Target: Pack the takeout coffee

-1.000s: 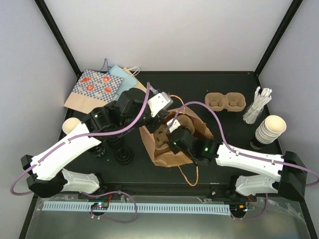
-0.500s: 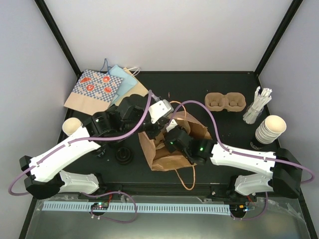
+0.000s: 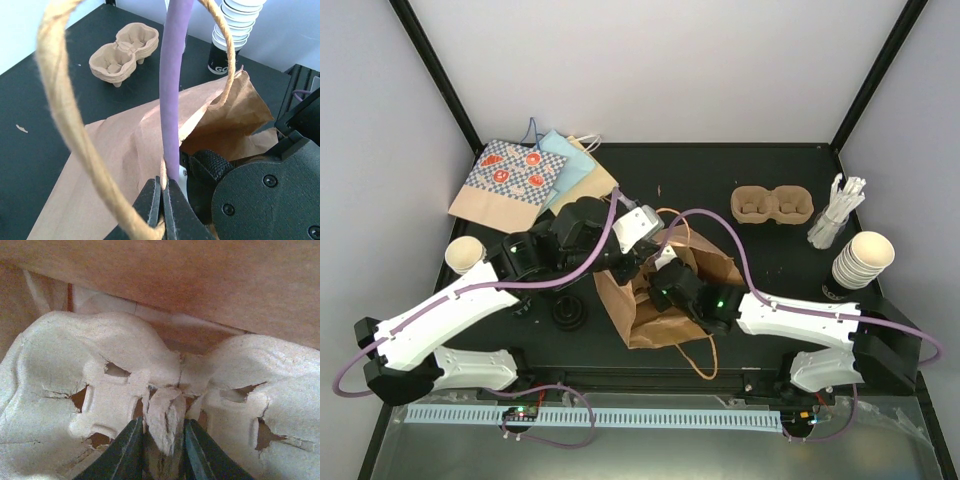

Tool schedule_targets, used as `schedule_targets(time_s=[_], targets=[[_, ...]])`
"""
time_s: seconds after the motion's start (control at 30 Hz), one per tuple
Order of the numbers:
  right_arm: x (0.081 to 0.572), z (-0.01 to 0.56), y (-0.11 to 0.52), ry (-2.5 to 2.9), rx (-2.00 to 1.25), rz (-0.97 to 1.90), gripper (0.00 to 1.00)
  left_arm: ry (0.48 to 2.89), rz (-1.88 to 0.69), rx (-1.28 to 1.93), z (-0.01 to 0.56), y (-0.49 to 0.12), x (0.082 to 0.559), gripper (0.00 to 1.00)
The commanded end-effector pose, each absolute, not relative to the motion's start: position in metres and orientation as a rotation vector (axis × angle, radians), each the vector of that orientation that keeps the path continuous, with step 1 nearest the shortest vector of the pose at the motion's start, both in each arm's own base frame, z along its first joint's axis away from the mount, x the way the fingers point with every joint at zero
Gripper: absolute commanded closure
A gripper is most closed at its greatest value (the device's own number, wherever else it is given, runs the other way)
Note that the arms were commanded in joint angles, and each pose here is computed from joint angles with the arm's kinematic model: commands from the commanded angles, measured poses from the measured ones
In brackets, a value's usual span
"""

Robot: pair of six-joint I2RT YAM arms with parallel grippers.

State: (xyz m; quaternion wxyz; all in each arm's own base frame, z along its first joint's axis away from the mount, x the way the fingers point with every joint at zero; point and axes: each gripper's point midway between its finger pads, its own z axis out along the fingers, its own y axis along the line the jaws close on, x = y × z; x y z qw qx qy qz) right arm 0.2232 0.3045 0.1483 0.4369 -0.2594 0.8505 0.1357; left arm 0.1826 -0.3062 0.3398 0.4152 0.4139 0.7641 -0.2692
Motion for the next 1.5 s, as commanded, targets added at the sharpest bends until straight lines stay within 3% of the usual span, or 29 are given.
schedule_targets(time_s=[0.0, 0.4, 0.8, 1.0, 1.47], targets=[[0.227, 0.137, 0.304, 2.131, -0.608, 0.342, 0.75, 1.787, -0.850, 1.032, 0.378, -0.316, 0.163, 0.98], [0.218, 0.133, 0.267, 2.247, -0.787, 0.139, 0.74, 1.809, -0.950, 0.828, 0.402, -0.305, 0.175, 0.98], [0.178, 0.109, 0.246, 2.388, -0.740, 0.265, 0.76, 1.948, -0.903, 0.642, 0.370, -0.280, 0.210, 0.98], [0.171, 0.103, 0.245, 2.368, -0.718, 0.150, 0.75, 1.902, -0.914, 0.756, 0.371, -0.286, 0.201, 0.98], [0.207, 0.160, 0.267, 2.015, -0.575, 0.250, 0.73, 1.842, -1.023, 1.092, 0.351, -0.307, 0.147, 0.99]])
